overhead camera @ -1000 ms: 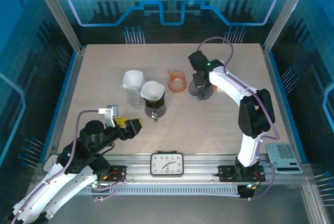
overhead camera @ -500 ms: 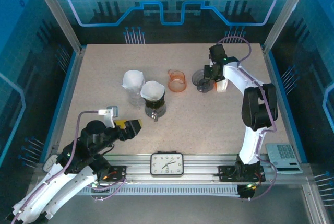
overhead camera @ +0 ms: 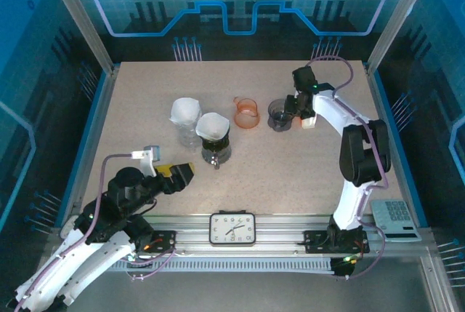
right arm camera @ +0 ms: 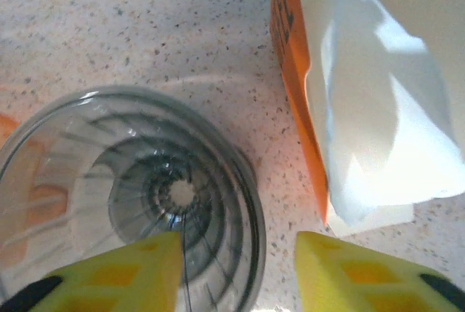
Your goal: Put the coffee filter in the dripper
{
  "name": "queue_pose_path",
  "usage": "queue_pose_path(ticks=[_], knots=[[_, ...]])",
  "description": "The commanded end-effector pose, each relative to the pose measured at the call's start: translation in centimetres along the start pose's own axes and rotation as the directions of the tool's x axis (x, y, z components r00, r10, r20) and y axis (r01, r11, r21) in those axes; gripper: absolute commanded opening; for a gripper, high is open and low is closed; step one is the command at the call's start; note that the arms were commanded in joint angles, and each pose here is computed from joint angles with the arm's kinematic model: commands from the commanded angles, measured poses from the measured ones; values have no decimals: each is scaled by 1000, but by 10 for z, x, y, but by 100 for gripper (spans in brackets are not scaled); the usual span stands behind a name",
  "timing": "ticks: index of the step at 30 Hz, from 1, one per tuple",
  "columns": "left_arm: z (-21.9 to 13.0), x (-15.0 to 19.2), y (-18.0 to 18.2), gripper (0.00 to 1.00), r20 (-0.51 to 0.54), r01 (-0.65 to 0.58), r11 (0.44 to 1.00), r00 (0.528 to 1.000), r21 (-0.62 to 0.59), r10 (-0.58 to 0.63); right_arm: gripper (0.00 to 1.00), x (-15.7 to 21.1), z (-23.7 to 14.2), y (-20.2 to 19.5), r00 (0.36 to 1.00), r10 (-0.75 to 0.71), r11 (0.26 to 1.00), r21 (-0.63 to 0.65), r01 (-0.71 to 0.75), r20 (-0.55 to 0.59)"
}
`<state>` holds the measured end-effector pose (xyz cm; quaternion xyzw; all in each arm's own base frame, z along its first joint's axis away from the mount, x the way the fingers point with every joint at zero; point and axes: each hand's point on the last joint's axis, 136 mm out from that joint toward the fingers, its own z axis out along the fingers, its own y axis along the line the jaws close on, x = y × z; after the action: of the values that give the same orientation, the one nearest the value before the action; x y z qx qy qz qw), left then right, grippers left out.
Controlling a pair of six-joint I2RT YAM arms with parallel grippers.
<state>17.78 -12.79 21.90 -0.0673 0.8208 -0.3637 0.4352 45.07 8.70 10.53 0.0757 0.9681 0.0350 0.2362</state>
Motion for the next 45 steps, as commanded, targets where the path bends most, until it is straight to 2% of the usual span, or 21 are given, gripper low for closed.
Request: queue_pose_path(ticks=[1,5,11,17,23,33,36,43,45], knots=[[-7,-9,-3,99,27,-1,1000,1000,-3,1,53,-18,-48,19,992,-12,998,-62,20,122],[-7,-10,-3,99,29,-10,1000,1000,-5,10,60,-24,-62,70,979,-122,977,-157,147,162],[-7,-9,-2,99,21,-15,1000,1000,-13,15,61,-31,-34,131,970,-222,948,-210,237,95],[-9,-8,-2,99,15,-13,1000,1000,-14,13,57,-32,-2,157,957,-288,938,-190,290,35],[-9,-10,-2,99,23,-19,1000,1000,-14,20,50,-21,21,156,948,-316,940,-139,310,-23],[-9,-11,-3,99,29,-20,1000,999,-12,21,33,1,38,157,937,-340,934,-141,328,-74],[-9,-11,-3,99,30,-19,1000,999,-11,19,22,4,38,162,932,-356,928,-147,343,-71],[-10,-13,-4,99,34,-22,1000,999,-13,22,1,4,17,169,930,-366,918,-167,359,-11],[-12,-14,-4,99,39,-29,999,999,-17,29,0,5,7,167,932,-363,920,-158,359,6]])
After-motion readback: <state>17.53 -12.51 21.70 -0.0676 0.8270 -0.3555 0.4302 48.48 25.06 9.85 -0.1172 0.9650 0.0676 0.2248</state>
